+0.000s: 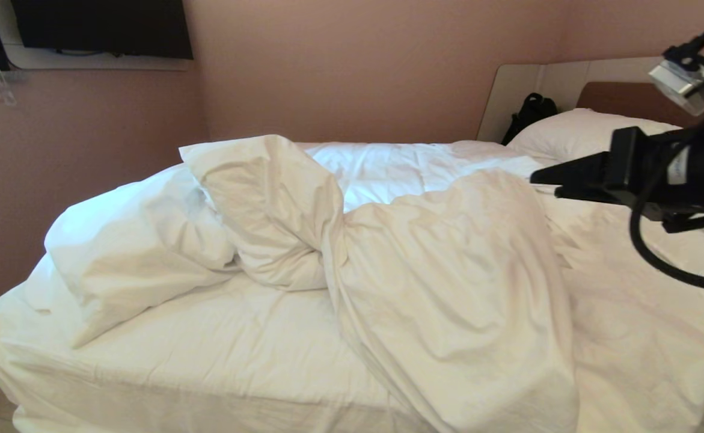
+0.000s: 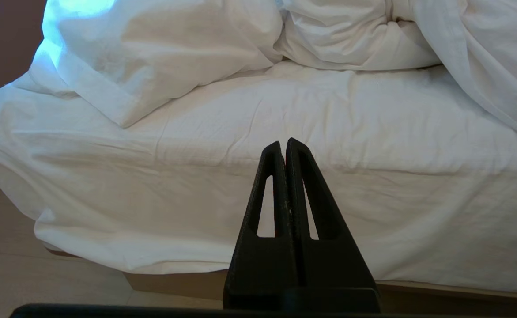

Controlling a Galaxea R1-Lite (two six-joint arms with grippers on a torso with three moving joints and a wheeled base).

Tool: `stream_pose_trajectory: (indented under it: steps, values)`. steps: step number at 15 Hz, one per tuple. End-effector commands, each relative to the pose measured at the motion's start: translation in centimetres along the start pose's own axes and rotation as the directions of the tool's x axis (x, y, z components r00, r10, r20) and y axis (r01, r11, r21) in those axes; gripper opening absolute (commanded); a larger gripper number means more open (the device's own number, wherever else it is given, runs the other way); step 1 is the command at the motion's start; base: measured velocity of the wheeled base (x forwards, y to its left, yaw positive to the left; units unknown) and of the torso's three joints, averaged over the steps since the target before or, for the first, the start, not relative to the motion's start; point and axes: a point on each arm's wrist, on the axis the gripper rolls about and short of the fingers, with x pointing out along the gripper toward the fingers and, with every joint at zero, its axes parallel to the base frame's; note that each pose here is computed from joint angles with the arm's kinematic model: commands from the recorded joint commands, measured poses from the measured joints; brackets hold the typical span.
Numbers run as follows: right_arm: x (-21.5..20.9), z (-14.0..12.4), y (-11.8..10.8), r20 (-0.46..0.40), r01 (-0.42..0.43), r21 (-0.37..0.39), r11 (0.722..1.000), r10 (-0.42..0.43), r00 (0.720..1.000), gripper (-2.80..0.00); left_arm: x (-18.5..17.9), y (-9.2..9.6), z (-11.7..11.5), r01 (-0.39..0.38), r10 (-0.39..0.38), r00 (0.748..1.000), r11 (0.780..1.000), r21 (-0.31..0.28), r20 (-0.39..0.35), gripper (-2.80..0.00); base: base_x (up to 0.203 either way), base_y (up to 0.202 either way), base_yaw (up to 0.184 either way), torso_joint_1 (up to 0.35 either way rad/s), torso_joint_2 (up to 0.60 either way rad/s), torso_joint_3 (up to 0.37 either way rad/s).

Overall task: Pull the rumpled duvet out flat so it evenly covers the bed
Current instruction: Flatten the corners of the folded blanket

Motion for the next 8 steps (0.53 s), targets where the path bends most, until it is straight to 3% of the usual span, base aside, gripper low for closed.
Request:
stream_pose_trajectory:
  steps: [1,5,8]
  values:
    - [6.2,0.3,0.2,-0.077,0.001,0.002,1.000,0.000,0.997,-2.80,0.0,0.0,0.0,0.000,0.000,1.000,1.000,0.000,0.000,-2.80,0.000,0.000,0.000,0.000,0.00,0.000]
    - [11.4,1.0,1.6,-0.090,-0.040,-0.013,0.999,0.039,0.995,-2.80,0.0,0.0,0.0,0.000,0.000,1.000,1.000,0.000,0.000,-2.80,0.000,0.000,0.000,0.000,0.00,0.000]
    - [14.2,-0.2,3.0,-0.130,-0.070,-0.028,0.997,0.066,0.989,-2.80,0.0,0.0,0.0,0.000,0.000,1.000,1.000,0.000,0.000,-2.80,0.000,0.000,0.000,0.000,0.00,0.000]
